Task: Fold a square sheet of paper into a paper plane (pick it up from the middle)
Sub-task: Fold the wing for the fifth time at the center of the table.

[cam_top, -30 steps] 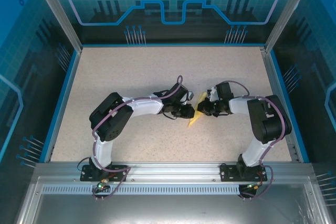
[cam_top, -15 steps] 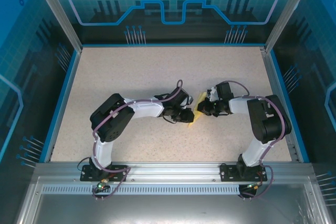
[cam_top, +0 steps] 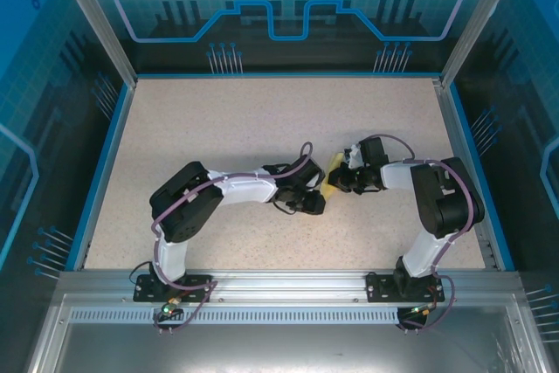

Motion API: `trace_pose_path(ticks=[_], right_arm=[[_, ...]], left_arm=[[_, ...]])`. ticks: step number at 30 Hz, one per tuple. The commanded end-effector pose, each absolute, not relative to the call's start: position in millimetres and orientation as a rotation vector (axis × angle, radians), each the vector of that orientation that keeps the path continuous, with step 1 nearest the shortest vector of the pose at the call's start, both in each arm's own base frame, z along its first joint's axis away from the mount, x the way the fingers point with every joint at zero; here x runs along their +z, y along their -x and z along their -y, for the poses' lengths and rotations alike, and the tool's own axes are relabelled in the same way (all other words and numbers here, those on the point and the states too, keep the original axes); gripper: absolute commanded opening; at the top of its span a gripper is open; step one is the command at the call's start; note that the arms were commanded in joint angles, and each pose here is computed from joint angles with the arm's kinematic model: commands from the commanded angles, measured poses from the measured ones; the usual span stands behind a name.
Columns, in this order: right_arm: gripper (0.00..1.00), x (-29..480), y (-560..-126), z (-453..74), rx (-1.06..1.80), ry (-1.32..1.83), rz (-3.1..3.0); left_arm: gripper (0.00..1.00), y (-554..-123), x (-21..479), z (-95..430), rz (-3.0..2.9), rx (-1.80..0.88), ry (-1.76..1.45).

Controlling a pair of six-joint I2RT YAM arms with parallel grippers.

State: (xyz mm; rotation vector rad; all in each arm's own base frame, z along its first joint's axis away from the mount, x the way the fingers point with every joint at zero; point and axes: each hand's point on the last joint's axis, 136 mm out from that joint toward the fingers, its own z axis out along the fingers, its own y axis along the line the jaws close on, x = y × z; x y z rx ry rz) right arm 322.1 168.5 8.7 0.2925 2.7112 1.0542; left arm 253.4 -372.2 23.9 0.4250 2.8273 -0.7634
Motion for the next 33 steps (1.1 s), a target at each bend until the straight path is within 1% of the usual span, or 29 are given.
trace_pose_path(ticks=[1, 4, 7, 15, 24, 26, 30, 33], right_arm=[[0.07, -40, -289, -149, 0.868, -0.384, -2.891], [0.07, -40, -289, -149, 0.873, -0.386, -2.889], [0.07, -40, -289, -150, 0.882, -0.386, -2.885], [0.07, -39, -288, -150, 0.89, -0.385, -2.882], [0.07, -39, -287, -150, 0.897, -0.386, -2.88], [0.07, -39, -287, -150, 0.901, -0.387, -2.879], [0.06, -38, -287, -149, 0.901, -0.387, -2.877], [0.06, -37, -287, -149, 0.903, -0.387, -2.874]], left_arm=[[0.33, -252, 31, 352, -2.825, -0.58, -0.433], [0.35, -252, 29, 346, -2.82, -0.502, -0.435], [0.35, -252, 22, 347, -2.827, -0.504, -0.437], [0.33, -263, 26, 356, -2.785, -0.482, -0.467], [0.29, -263, 18, 361, -2.801, -0.469, -0.517], [0.28, -263, 15, 360, -2.807, -0.451, -0.525], [0.19, -262, 13, 362, -2.812, -0.445, -0.546], [0.14, -260, 10, 362, -2.819, -0.406, -0.577]])
